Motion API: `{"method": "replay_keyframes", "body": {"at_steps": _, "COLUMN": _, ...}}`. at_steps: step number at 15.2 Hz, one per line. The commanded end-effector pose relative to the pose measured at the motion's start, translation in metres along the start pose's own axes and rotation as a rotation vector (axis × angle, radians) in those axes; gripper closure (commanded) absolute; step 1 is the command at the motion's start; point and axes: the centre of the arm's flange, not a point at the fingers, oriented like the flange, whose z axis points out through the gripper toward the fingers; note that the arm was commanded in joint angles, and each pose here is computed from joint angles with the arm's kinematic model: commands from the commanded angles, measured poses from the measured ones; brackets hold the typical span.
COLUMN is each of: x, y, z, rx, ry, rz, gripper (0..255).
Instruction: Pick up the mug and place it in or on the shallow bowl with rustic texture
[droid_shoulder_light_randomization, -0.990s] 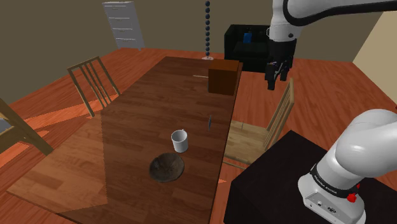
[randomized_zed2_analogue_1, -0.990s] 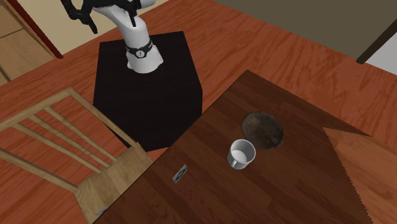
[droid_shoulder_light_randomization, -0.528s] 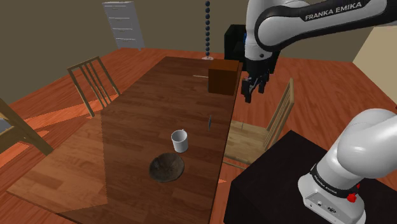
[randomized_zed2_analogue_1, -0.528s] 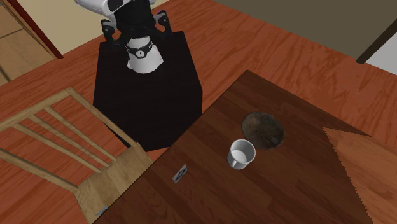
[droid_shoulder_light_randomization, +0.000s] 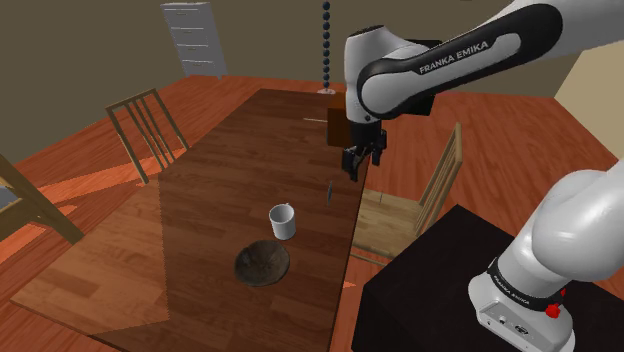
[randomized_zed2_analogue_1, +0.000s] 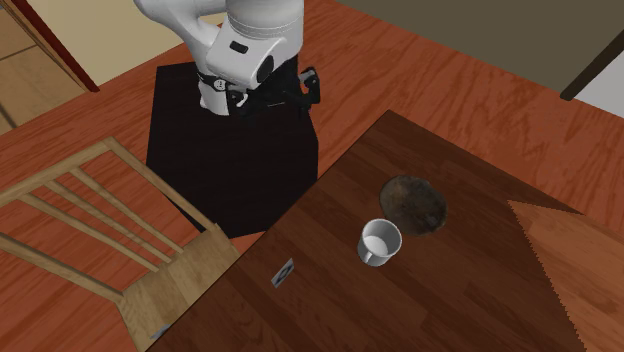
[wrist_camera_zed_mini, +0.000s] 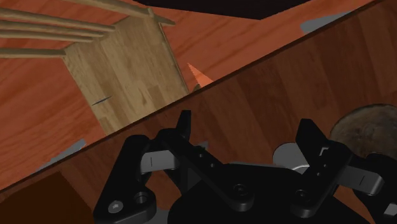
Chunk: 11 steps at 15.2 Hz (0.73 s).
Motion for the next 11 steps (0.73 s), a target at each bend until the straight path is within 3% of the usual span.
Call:
{"method": "replay_keyframes", "body": {"at_steps": 1, "x": 0.016, "y": -0.017, "z": 0.014, "rx": -0.002, "ry": 0.008, "rz": 0.002, "gripper": 0}}
{"method": "replay_keyframes", "body": {"at_steps": 11, "x": 0.093, "y": -0.099, "z": 0.08, "rx": -0.018, "ry": 0.042, "rz": 0.008, "gripper": 0}}
